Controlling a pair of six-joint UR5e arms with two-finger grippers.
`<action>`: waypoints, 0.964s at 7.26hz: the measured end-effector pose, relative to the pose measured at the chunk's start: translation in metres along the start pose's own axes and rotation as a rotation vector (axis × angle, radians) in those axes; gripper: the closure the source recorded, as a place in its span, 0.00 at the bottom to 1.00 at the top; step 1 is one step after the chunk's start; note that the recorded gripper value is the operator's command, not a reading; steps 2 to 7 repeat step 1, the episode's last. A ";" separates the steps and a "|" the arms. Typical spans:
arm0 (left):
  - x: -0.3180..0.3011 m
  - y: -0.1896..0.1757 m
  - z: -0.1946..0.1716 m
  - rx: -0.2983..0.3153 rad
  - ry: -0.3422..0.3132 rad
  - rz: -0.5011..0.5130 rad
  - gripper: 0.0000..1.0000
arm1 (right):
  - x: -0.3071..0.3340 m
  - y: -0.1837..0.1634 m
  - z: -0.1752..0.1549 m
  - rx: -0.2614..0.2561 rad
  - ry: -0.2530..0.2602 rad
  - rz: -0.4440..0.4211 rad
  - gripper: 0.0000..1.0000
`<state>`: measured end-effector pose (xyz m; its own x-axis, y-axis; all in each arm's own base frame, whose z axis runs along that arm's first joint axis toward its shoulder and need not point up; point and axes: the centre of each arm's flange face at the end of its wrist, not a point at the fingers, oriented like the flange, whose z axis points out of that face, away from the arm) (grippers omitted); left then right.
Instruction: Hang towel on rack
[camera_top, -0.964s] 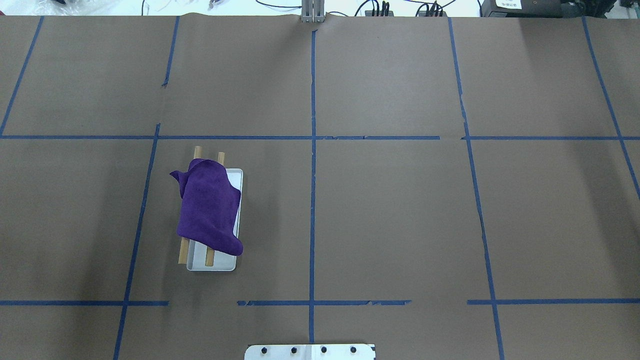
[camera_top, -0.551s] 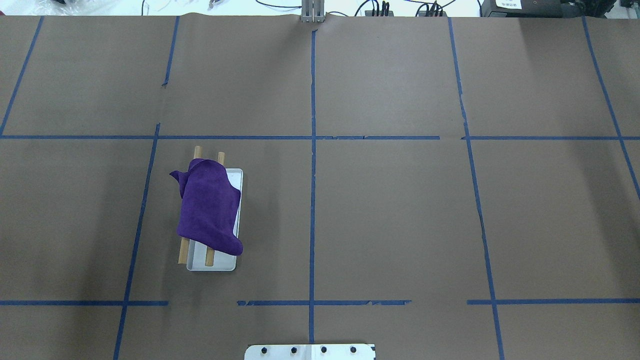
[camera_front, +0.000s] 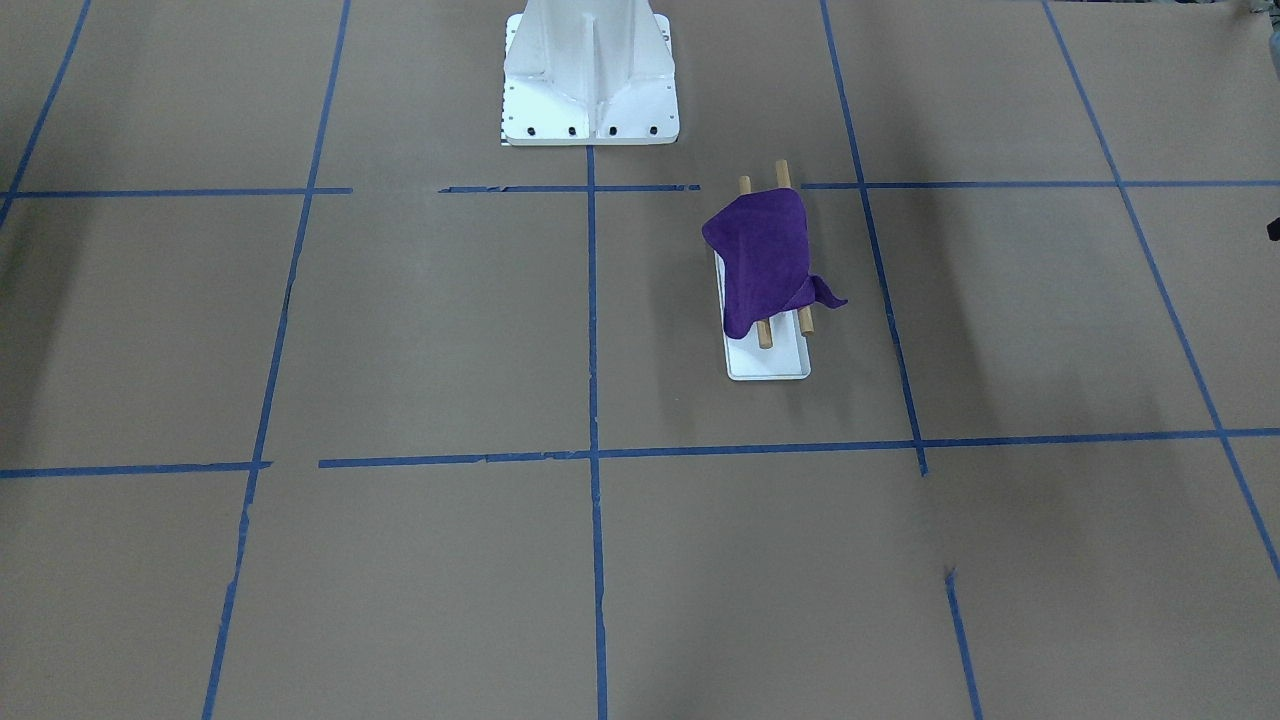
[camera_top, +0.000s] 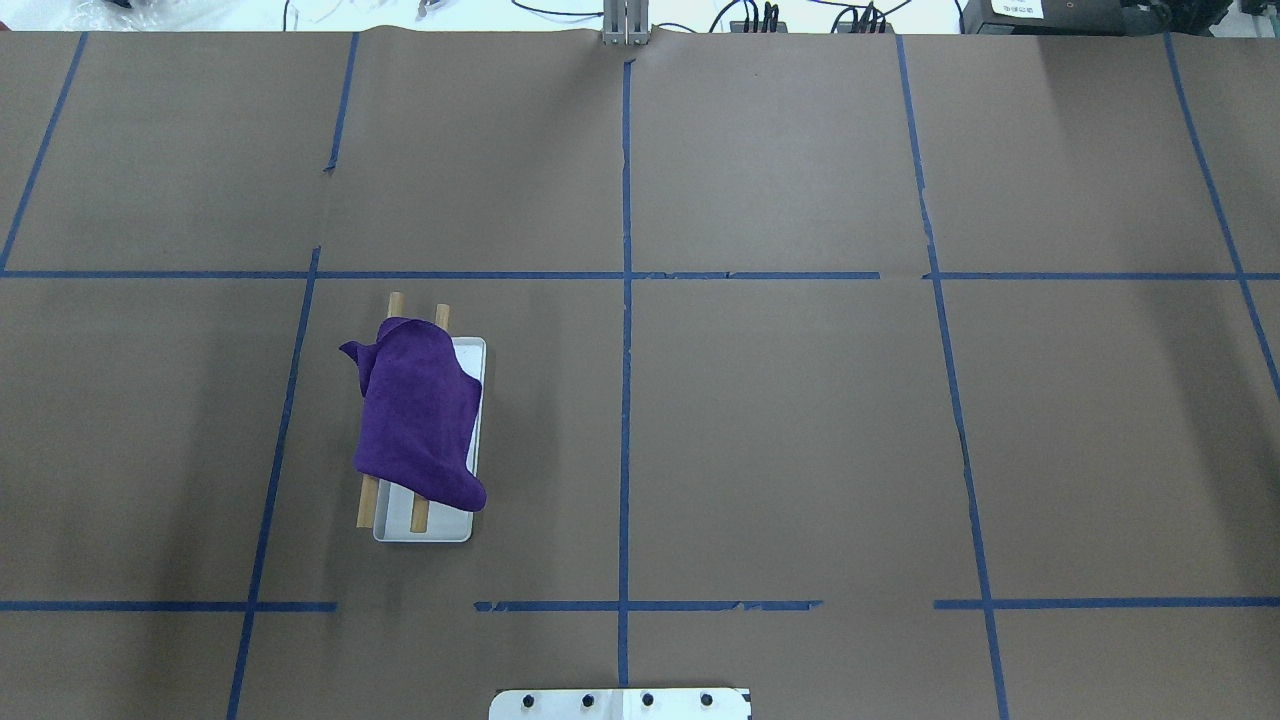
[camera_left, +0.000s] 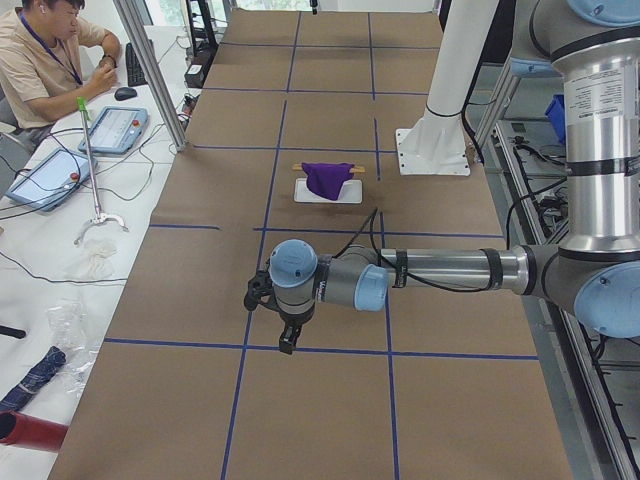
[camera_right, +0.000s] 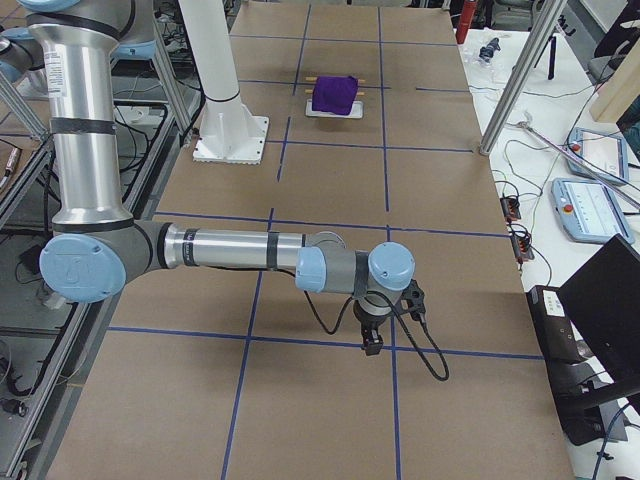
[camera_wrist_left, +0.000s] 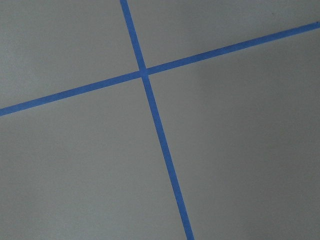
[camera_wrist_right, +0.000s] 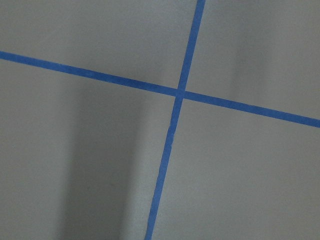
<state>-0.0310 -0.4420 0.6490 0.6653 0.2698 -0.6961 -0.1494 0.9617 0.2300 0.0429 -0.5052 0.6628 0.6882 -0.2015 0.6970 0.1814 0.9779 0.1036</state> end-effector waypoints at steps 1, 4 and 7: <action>0.001 -0.003 -0.001 0.004 0.000 0.004 0.00 | -0.002 -0.001 -0.002 0.004 -0.001 -0.003 0.00; 0.001 -0.003 -0.001 0.004 0.000 0.004 0.00 | -0.002 -0.001 -0.002 0.004 -0.001 -0.003 0.00; 0.001 -0.003 -0.001 0.004 0.000 0.004 0.00 | -0.002 -0.001 -0.002 0.004 -0.001 -0.003 0.00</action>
